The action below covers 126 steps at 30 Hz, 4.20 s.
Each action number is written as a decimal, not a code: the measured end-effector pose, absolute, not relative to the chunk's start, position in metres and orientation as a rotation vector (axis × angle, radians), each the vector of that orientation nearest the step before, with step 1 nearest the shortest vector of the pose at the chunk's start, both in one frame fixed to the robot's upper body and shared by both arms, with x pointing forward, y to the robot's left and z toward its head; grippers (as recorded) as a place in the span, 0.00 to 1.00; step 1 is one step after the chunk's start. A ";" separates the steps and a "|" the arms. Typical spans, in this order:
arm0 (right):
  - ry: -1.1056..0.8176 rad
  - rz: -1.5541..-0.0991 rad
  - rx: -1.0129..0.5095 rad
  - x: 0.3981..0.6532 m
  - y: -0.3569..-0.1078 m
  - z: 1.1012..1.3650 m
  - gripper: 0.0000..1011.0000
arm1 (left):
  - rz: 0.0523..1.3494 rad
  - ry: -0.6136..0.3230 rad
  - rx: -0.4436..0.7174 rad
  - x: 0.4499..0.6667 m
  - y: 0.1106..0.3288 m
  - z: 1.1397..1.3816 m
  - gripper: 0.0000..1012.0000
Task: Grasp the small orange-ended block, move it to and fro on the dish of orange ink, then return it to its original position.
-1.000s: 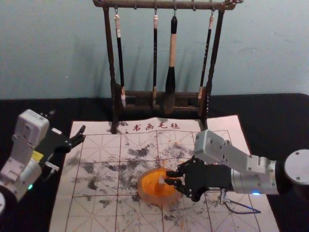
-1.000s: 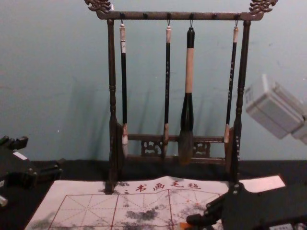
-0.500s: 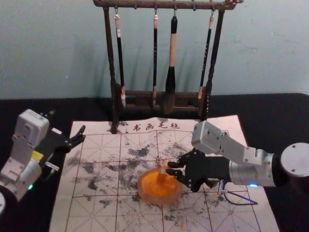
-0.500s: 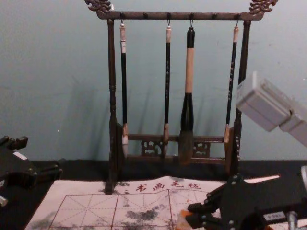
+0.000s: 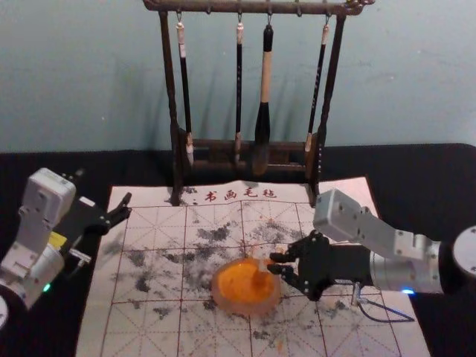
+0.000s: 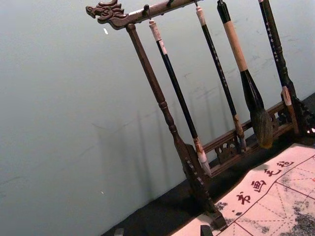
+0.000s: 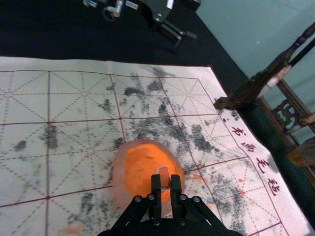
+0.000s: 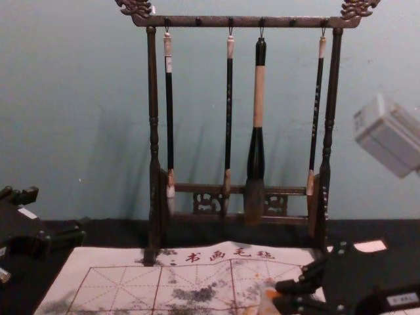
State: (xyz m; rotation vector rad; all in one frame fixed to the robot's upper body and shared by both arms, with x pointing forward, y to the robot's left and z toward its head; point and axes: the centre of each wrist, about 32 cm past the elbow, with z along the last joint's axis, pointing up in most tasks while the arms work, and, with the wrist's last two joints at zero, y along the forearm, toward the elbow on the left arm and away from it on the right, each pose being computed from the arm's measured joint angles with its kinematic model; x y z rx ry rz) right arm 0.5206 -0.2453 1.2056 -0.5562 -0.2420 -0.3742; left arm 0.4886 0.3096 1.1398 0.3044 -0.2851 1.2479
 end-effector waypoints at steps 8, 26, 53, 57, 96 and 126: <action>-0.245 -0.340 -0.542 0.511 -0.247 1.207 0.08 | 1.248 -0.285 0.304 0.489 0.310 1.140 0.99; -0.246 -0.309 -0.548 0.519 -0.228 1.202 0.08 | 1.248 -0.285 0.304 0.489 0.310 1.140 0.99; -0.245 -0.381 -0.571 0.532 -0.235 1.207 0.08 | 1.248 -0.285 0.304 0.489 0.310 1.140 0.99; -0.244 -0.383 -0.568 0.527 -0.240 1.208 0.08 | 1.248 -0.285 0.305 0.489 0.310 1.140 0.99; -0.226 -0.565 -0.487 0.492 -0.303 1.236 0.08 | 1.248 -0.285 0.304 0.489 0.310 1.140 0.99; -0.167 -0.593 -0.528 0.474 -0.329 1.226 0.08 | 1.248 -0.285 0.304 0.489 0.310 1.140 0.99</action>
